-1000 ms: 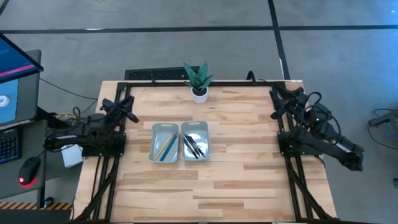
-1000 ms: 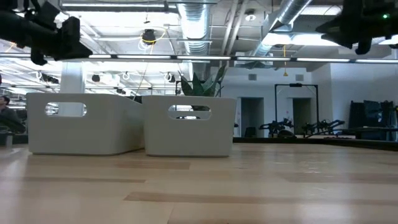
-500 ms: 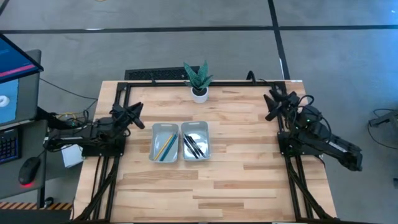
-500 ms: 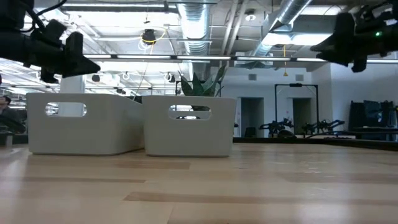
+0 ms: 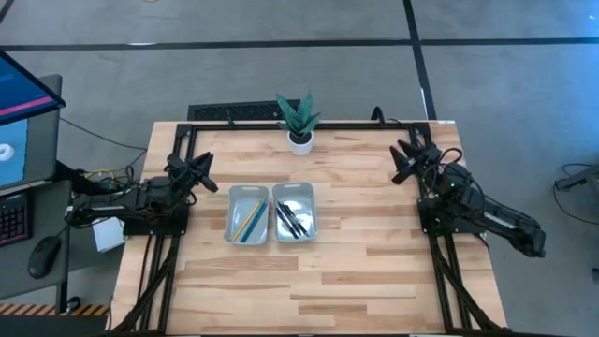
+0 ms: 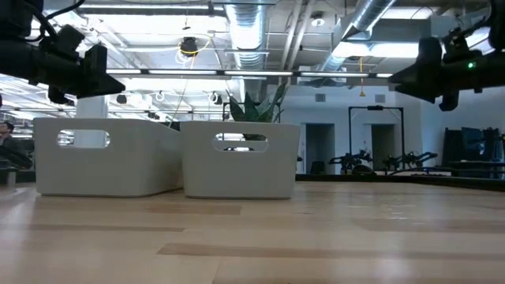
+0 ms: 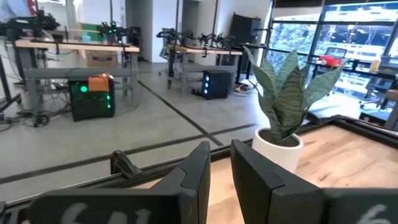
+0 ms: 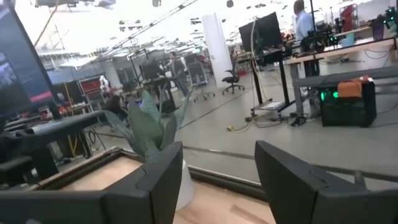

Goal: Sort pens & pencils
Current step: Return to Home Position

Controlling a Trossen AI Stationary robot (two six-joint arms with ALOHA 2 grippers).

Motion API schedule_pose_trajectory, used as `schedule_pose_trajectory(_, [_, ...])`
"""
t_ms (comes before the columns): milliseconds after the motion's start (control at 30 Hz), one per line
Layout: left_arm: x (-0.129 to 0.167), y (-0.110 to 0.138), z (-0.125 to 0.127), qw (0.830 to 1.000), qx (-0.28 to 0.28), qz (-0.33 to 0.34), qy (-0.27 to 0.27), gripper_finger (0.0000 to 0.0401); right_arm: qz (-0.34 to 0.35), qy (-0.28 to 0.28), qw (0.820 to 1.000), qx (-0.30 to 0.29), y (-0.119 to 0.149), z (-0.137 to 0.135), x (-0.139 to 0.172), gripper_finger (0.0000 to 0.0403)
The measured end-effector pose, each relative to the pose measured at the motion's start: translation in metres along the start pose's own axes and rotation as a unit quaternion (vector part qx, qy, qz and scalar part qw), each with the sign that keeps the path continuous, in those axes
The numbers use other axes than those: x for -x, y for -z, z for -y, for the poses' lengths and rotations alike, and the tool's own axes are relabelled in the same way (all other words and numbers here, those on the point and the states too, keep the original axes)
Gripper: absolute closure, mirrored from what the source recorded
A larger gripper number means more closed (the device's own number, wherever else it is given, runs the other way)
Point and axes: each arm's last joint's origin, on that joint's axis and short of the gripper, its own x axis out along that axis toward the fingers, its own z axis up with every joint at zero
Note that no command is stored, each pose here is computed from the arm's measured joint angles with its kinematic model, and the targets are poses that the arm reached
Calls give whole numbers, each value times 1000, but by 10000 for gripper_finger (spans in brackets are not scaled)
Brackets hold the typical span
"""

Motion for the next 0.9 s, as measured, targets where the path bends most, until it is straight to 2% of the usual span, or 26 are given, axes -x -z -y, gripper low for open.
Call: schedule_pose_trajectory(900, [0,1,0,1000,8,-1,-2,346,-10,15,1000,5,9,2,-1,181])
